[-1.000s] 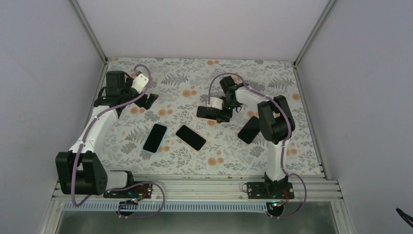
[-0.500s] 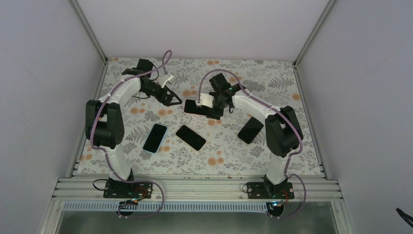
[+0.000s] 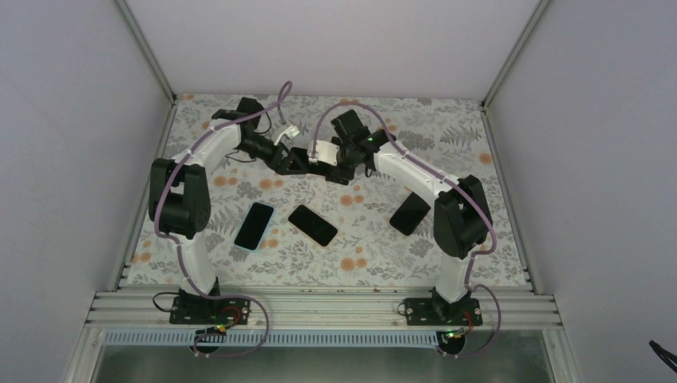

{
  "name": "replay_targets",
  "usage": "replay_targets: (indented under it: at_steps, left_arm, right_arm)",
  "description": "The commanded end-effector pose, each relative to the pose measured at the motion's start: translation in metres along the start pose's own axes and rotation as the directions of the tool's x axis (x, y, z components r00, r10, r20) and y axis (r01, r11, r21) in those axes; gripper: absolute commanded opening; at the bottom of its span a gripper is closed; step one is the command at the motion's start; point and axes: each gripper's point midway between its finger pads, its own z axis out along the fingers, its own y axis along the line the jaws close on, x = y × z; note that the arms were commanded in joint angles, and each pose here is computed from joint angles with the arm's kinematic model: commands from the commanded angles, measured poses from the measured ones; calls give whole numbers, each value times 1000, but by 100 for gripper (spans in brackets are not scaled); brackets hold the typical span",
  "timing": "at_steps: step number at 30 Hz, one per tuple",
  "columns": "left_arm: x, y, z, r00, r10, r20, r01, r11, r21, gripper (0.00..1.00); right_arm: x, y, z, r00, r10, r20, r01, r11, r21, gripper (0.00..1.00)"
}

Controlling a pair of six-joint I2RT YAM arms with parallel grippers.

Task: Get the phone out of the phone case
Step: Pick up the phone at the center of the board.

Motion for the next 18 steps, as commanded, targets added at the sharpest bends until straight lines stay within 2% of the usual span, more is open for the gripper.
replay_targets:
  at_steps: [1,4,7,13,16,18]
  left_arm:
    - [-4,-4,2,1000,4,9,-4,1000,20,95]
    - [-8,-11,-3,999,29,24,-30,999,27,77]
    - [-10,-18,-6,998,49,33,-50,998,32,54]
    - [-14,-23,-11,996,75,45,-76,997,21,23]
    - [-16,-24,-13,995,90,50,-91,996,20,10]
    - [-17,-25,-14,993,107,50,-107,994,8,4]
  right_arm:
    - [-22,-5,0,999,-1,46,0,1000,23,53]
    - [-22,-2,5,999,-4,38,3,1000,23,53]
    - [-24,-3,5,999,-2,42,1,1000,27,53]
    - [-25,0,1,999,-6,48,5,1000,18,54]
    - [-23,6,-1,999,-11,47,11,1000,-1,59]
    - [-17,17,-1,999,-30,27,31,999,-34,71]
